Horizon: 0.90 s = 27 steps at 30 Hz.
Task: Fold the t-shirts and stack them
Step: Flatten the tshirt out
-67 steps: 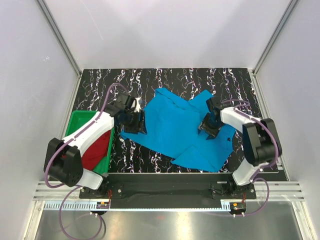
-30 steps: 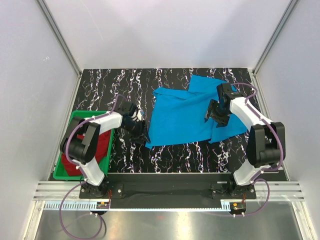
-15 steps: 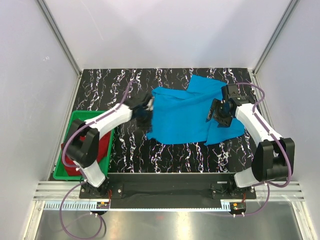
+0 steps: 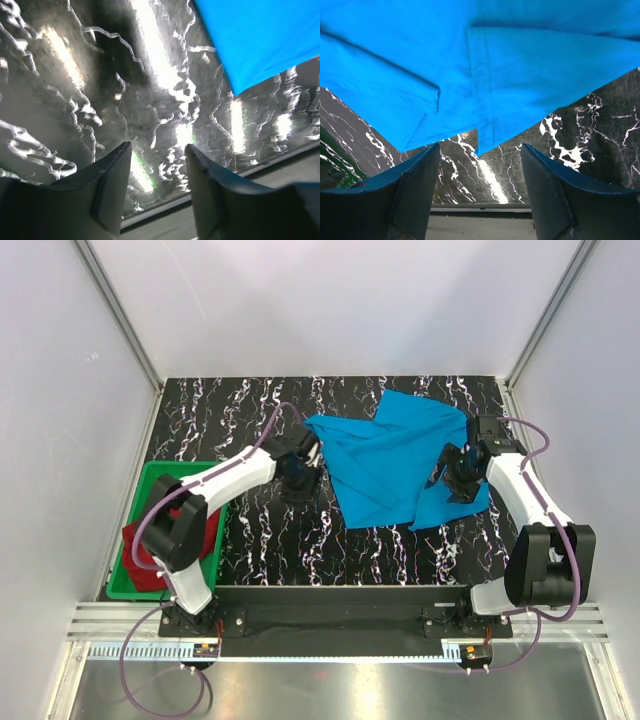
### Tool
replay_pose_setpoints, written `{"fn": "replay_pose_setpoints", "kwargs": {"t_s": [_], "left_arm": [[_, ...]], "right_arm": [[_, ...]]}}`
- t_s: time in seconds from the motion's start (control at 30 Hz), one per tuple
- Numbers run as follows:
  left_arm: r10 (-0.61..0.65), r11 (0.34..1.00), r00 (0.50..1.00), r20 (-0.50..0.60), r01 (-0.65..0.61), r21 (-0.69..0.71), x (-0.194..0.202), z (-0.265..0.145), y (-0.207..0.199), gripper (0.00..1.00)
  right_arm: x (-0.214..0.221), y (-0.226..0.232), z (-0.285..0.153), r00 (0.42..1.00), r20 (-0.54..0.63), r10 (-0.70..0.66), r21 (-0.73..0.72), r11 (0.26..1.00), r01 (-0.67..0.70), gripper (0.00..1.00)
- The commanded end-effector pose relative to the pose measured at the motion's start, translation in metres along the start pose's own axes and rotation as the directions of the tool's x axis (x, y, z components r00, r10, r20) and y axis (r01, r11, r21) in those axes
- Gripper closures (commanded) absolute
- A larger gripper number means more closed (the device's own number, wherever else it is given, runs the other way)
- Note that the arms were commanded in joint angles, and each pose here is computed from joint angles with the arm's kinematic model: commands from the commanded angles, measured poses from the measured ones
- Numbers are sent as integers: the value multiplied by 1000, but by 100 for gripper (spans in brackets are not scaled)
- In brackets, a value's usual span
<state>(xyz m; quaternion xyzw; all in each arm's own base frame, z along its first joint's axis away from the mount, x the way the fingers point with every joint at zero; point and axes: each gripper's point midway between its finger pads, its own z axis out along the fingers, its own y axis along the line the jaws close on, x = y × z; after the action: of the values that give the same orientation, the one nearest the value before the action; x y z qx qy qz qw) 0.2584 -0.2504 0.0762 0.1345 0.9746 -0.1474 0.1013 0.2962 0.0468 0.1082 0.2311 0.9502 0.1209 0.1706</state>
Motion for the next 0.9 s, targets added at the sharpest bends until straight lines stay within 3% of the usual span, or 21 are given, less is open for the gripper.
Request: {"fn": "replay_pose_setpoints", "kwargs": {"t_s": [0.0, 0.07, 0.1, 0.2, 0.3, 0.33, 0.37, 0.47, 0.57, 0.8, 0.87], "left_arm": [[10, 957, 999, 31, -19, 290, -12, 4, -56, 51], [0, 879, 999, 41, -19, 477, -24, 5, -91, 57], [-57, 858, 998, -10, 54, 511, -25, 16, -100, 57], [-61, 803, 997, 39, 26, 595, -46, 16, -134, 51], [22, 849, 996, 88, -65, 524, -56, 28, -151, 45], [34, 894, 998, 51, -53, 445, -49, 47, -141, 44], [65, 900, 993, 97, -101, 424, -62, 41, -150, 44], [154, 932, 982, 108, -180, 314, -64, 62, -148, 56], [191, 938, 974, 125, -219, 269, -68, 74, -148, 62], [264, 939, 955, 139, -287, 188, -74, 99, -159, 62], [281, 938, 947, 155, -305, 164, -81, 98, -163, 66]], "right_arm": [[6, 8, -5, 1000, -4, -20, -52, 998, 20, 27], [8, 9, -6, 1000, -11, -18, -57, 998, 17, 27], [8, 8, -6, 1000, -9, -17, -56, 998, 16, 27], [7, 7, -9, 1000, 0, -22, -48, 999, 22, 27], [10, 5, -12, 1000, 5, -23, -46, 999, 24, 27], [12, 3, -13, 1000, 4, -22, -44, 999, 22, 27], [14, 2, -13, 1000, 0, -19, -40, 999, 19, 27], [14, -8, -16, 1000, 13, 7, -27, 1000, -7, 27], [18, -10, -20, 1000, 15, 11, -28, 1000, -11, 27], [20, -13, -20, 1000, 11, 16, -24, 1000, -16, 27], [20, -14, -20, 1000, 7, 11, -22, 1000, -10, 27]]}}
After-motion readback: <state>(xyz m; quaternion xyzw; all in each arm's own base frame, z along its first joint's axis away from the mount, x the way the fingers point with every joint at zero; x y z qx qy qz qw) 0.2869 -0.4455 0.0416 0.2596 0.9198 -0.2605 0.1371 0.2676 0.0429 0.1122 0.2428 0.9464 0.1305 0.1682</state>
